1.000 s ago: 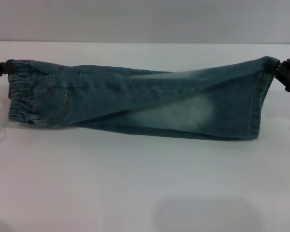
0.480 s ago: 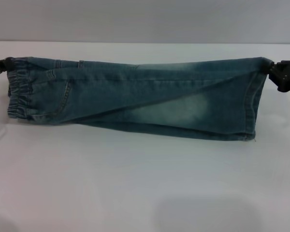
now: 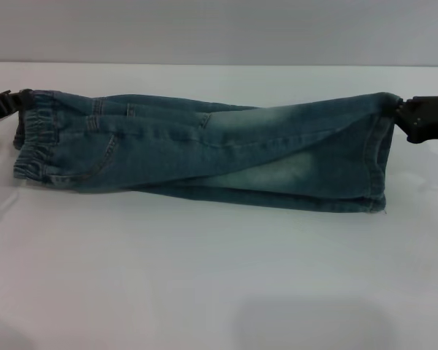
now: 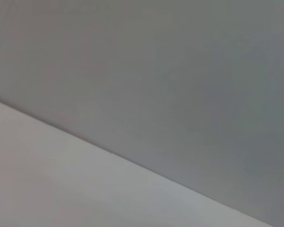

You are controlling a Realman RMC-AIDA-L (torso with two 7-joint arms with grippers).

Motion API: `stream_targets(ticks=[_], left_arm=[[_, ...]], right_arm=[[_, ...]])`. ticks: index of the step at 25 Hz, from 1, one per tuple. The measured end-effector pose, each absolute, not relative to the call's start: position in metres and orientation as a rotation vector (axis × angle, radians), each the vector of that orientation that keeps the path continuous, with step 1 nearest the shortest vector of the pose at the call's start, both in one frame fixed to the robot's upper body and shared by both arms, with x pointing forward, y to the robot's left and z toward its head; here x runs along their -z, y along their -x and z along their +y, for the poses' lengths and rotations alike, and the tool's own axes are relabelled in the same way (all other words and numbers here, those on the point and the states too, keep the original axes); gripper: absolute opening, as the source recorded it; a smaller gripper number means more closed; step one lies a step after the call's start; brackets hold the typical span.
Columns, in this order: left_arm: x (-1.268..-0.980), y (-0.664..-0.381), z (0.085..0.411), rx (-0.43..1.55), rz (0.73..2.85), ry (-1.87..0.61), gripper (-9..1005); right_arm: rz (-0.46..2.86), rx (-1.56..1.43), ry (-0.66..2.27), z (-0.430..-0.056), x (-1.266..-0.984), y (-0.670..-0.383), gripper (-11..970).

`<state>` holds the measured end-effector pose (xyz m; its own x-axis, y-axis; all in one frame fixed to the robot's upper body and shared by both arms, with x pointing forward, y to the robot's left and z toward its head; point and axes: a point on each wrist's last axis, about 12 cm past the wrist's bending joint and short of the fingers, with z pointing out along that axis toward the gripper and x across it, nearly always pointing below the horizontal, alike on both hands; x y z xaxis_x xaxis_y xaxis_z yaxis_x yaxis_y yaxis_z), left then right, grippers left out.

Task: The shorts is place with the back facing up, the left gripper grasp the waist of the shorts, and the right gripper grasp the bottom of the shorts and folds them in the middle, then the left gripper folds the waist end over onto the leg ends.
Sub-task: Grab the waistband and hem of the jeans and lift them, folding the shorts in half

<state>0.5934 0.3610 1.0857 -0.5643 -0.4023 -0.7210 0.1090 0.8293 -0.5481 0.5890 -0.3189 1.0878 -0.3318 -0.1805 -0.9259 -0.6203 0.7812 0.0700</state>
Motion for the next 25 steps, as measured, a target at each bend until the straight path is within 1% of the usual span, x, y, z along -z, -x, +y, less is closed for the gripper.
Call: stream_targets(ticks=[8, 17, 25], left_arm=[[-1.086, -0.6, 0.354, 0.67, 2.062, 0.198, 35], [-1.086, -0.611, 0.343, 0.642, 2.066, 0.158, 35], [-1.084, -0.612, 0.34, 0.631, 2.07, 0.141, 35]], right_arm=[[1.915, -0.464, 0.575, -0.319, -1.082, -0.593, -1], [1.93, -0.431, 0.586, -0.31, -1.074, -0.601, 0], [1.934, -0.419, 0.579, -0.305, -1.074, -0.605, 0]])
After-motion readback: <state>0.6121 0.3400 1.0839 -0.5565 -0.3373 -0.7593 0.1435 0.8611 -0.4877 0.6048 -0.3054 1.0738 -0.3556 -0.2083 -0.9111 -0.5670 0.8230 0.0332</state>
